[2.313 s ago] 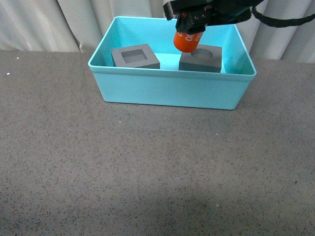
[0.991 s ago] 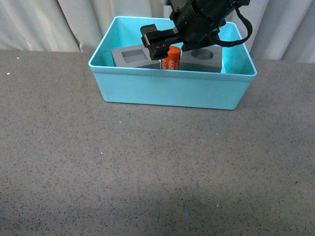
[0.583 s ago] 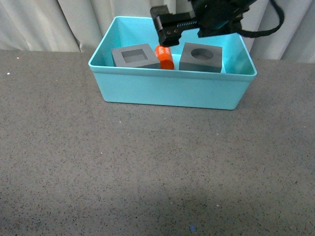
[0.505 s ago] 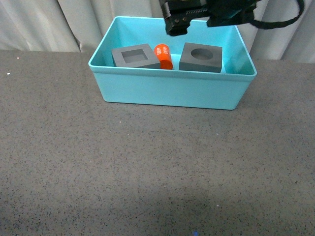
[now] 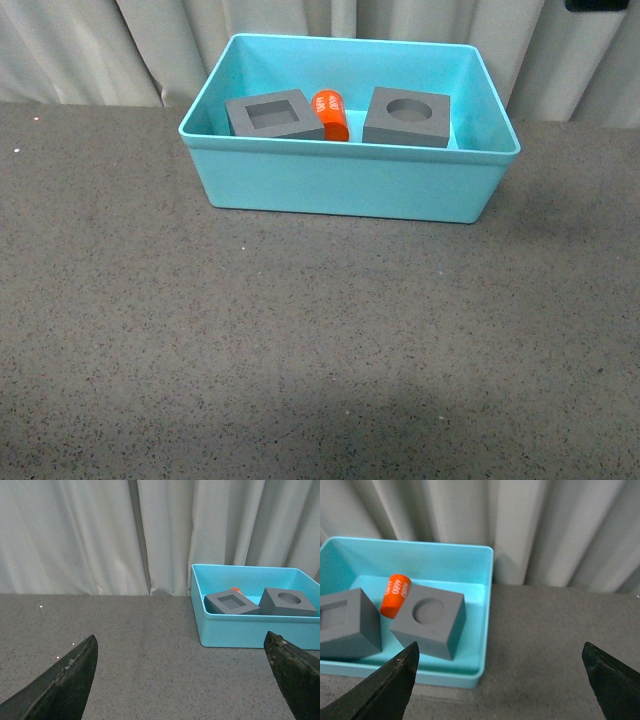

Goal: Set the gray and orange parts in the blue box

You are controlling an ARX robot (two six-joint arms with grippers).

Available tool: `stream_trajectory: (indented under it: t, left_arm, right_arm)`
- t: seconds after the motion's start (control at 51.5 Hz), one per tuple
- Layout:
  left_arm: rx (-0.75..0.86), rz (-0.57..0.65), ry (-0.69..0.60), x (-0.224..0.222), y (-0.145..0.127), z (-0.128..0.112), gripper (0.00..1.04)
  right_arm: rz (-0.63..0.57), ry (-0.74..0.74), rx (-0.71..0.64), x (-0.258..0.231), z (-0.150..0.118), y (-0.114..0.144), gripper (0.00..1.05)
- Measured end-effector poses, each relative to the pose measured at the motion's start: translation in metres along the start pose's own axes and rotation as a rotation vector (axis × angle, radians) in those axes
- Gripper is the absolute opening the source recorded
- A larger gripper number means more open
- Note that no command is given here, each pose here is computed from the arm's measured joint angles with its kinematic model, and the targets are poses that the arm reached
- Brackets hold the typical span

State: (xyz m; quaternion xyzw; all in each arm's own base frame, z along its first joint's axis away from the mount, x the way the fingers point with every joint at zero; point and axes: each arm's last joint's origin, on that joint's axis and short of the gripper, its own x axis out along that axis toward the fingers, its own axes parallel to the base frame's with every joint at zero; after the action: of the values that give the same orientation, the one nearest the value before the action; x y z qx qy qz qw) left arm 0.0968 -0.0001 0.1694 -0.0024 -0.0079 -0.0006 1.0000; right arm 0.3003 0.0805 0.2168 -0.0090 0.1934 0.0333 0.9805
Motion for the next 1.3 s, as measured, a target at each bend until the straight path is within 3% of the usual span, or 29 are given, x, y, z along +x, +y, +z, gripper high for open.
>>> stream_trajectory:
  t: [0.117,0.194,0.272,0.408,0.486,0.603,0.719,0.894,1.302]
  left_arm:
    - [0.0,0.0,0.0,0.0,0.0,0.0,0.98]
    - [0.0,0.0,0.0,0.0,0.0,0.0,0.98]
    - [0.0,0.0,0.0,0.0,0.0,0.0,0.98]
    - [0.0,0.0,0.0,0.0,0.0,0.0,0.98]
    - [0.0,0.0,0.0,0.0,0.0,0.0,0.98]
    - [0.0,0.0,0.0,0.0,0.0,0.0,0.98]
    - [0.0,0.0,0.0,0.0,0.0,0.0,0.98]
    - [0.0,0.0,0.0,0.0,0.0,0.0,0.98]
    - [0.0,0.0,0.0,0.0,0.0,0.0,0.98]
  right_arm:
    - [-0.137,0.042,0.022,-0.022,-0.031,-0.015,0.95]
    - [-0.21,-0.049,0.02,-0.031,-0.042,-0.024,0.93]
    - [-0.1,-0.213,0.031,-0.038,-0.053,-0.031,0.81]
    - [-0.063,-0.363,0.028,-0.06,-0.064,-0.041,0.59]
    - [-0.065,-0.383,0.027,-0.07,-0.067,-0.046,0.47]
    - [-0.063,-0.372,0.019,-0.086,-0.081,-0.053,0.18]
    - [-0.067,-0.375,0.016,-0.097,-0.088,-0.057,0.0]
    - [-0.05,-0.365,0.015,-0.109,-0.106,-0.067,0.0]
    - [-0.067,-0.377,0.019,-0.131,-0.113,-0.069,0.0]
